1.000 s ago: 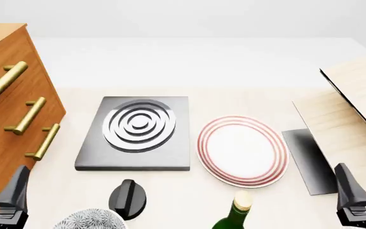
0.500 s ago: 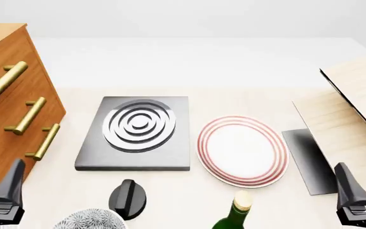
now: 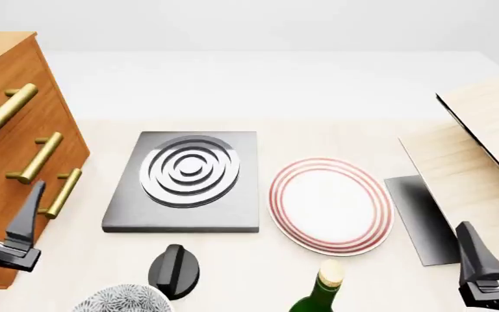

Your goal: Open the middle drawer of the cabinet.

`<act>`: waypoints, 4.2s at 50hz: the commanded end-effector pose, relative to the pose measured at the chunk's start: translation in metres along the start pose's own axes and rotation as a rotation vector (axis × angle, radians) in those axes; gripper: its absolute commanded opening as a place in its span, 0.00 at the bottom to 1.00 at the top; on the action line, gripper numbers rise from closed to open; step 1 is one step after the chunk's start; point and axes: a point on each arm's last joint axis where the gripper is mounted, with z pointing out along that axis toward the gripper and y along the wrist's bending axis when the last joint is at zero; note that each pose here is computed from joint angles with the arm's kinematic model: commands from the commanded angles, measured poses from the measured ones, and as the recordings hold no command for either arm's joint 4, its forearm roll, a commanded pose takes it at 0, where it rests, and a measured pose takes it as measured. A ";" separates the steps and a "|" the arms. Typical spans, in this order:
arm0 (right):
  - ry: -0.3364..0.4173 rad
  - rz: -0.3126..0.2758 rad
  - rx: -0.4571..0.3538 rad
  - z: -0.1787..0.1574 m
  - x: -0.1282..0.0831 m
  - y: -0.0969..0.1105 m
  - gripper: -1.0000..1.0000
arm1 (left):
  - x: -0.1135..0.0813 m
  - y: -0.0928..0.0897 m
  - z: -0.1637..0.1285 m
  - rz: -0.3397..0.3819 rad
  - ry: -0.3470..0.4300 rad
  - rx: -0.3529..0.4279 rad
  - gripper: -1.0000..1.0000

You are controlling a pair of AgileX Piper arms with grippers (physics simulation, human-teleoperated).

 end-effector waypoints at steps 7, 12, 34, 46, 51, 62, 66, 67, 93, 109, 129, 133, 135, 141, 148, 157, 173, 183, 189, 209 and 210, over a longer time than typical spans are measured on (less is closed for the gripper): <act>-0.003 0.004 -0.003 -0.002 0.000 0.000 1.00 | 0.006 -0.011 0.028 0.225 -0.040 0.030 1.00; -0.003 0.002 0.008 -0.002 0.000 0.000 1.00 | 0.015 -0.014 0.035 0.257 -0.018 0.025 1.00; -0.003 0.002 0.008 -0.001 0.000 -0.001 1.00 | 0.052 -0.025 0.041 0.366 0.069 0.001 1.00; -0.003 0.003 0.009 -0.002 0.000 -0.001 1.00 | 0.068 -0.032 0.043 0.415 0.113 0.019 1.00; -0.003 0.003 0.009 -0.002 0.000 -0.001 1.00 | 0.077 -0.033 0.047 0.447 0.135 0.008 1.00; -0.003 0.003 0.009 -0.002 0.000 -0.001 1.00 | 0.089 -0.033 0.055 0.537 0.148 -0.014 1.00; -0.003 0.003 0.009 -0.002 0.000 -0.001 1.00 | 0.086 -0.032 0.054 0.623 0.136 -0.018 1.00; -0.003 0.003 0.009 -0.002 0.000 -0.001 1.00 | 0.086 -0.032 0.054 0.623 0.136 -0.018 1.00; -0.003 0.003 0.010 -0.002 0.000 -0.001 1.00 | 0.100 -0.033 0.079 0.665 0.197 0.023 1.00; -0.003 0.003 0.010 -0.002 0.000 -0.001 1.00 | 0.111 -0.027 0.083 0.658 0.259 0.014 1.00; -0.003 0.003 0.010 -0.002 0.000 -0.001 1.00 | 0.122 -0.015 0.092 0.644 0.319 -0.030 1.00; -0.003 0.003 0.010 -0.002 0.000 -0.001 1.00 | 0.124 -0.014 0.095 0.648 0.323 -0.031 1.00; -0.003 0.003 0.010 -0.002 0.000 -0.001 1.00 | 0.125 -0.013 0.097 0.646 0.326 -0.032 1.00; -0.003 0.003 0.010 -0.002 0.000 -0.001 1.00 | 0.130 -0.014 0.100 0.635 0.339 -0.023 1.00; -0.003 0.003 0.010 -0.002 0.000 -0.001 1.00 | 0.133 -0.014 0.100 0.618 0.355 -0.019 1.00; -0.003 0.003 0.010 -0.002 0.000 -0.001 1.00 | 0.140 -0.014 0.100 0.587 0.380 -0.018 1.00; -0.003 0.002 0.010 -0.002 0.000 -0.001 1.00 | 0.143 -0.008 0.101 0.584 0.399 -0.041 1.00; -0.003 0.003 0.011 -0.002 0.000 -0.001 1.00 | 0.146 -0.006 0.105 0.585 0.406 -0.046 1.00; -0.003 0.004 0.012 -0.002 0.000 -0.001 1.00 | 0.148 -0.004 0.107 0.584 0.413 -0.050 1.00; -0.003 0.004 0.012 -0.002 0.000 -0.001 1.00 | 0.162 0.000 0.120 0.584 0.441 -0.053 1.00; -0.003 0.003 0.012 -0.002 0.000 -0.001 1.00 | 0.163 0.000 0.120 0.584 0.444 -0.054 1.00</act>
